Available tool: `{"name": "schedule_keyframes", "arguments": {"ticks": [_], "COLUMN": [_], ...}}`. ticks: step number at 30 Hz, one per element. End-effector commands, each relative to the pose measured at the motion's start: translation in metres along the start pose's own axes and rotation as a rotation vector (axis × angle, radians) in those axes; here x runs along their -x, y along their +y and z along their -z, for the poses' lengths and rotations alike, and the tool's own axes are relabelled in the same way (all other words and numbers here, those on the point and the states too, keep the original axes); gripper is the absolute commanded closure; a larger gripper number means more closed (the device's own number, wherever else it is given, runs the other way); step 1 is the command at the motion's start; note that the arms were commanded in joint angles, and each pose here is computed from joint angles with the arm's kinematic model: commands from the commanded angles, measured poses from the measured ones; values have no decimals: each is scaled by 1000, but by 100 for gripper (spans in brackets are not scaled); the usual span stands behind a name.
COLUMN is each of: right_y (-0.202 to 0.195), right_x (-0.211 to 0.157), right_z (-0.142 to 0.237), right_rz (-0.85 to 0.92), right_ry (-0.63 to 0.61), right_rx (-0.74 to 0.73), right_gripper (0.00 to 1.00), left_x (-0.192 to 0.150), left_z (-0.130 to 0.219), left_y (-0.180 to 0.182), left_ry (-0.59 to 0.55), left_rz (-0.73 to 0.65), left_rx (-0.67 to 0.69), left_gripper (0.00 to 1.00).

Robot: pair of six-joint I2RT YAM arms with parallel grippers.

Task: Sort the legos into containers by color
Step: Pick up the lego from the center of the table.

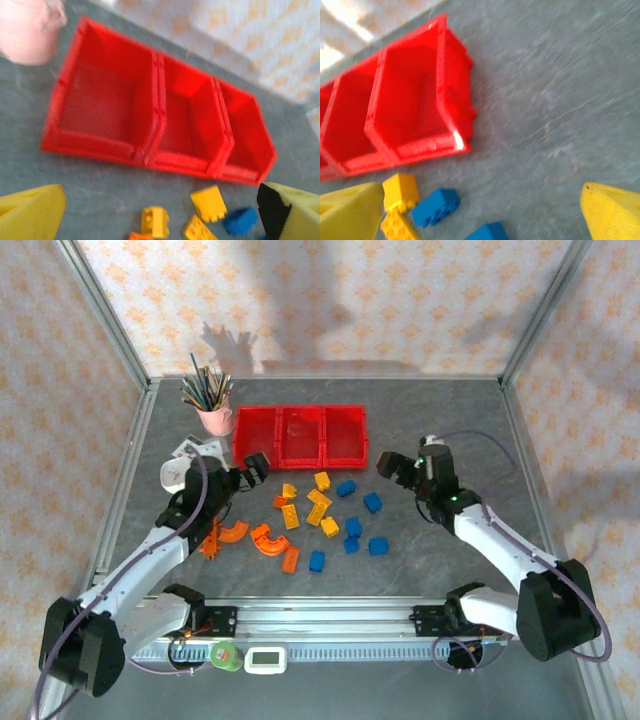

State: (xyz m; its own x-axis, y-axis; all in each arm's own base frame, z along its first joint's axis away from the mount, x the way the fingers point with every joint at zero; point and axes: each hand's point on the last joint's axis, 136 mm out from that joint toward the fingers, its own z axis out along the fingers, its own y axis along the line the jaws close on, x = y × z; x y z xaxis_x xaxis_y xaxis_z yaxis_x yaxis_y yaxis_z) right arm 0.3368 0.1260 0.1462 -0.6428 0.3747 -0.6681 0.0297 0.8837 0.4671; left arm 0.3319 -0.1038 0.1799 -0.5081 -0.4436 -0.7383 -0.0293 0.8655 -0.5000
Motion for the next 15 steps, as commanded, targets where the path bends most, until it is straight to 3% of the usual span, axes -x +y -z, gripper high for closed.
{"name": "schedule_keyframes", "arguments": {"ticks": [1, 7, 15], "right_y": [13, 31, 26], "right_x": [-14, -49, -61], "right_z": [1, -6, -15], "right_rz": [23, 30, 52], "right_ry": [61, 148, 186], "right_rx": [10, 50, 28], "right_gripper": [0, 0, 0], "left_x": [-28, -60, -94], "left_z": [-9, -36, -83], "left_y": [-20, -52, -73], "left_ry": [132, 244, 356], "left_rz": [-35, -127, -180], "left_rx": [12, 34, 114], "left_gripper": [1, 5, 11]}}
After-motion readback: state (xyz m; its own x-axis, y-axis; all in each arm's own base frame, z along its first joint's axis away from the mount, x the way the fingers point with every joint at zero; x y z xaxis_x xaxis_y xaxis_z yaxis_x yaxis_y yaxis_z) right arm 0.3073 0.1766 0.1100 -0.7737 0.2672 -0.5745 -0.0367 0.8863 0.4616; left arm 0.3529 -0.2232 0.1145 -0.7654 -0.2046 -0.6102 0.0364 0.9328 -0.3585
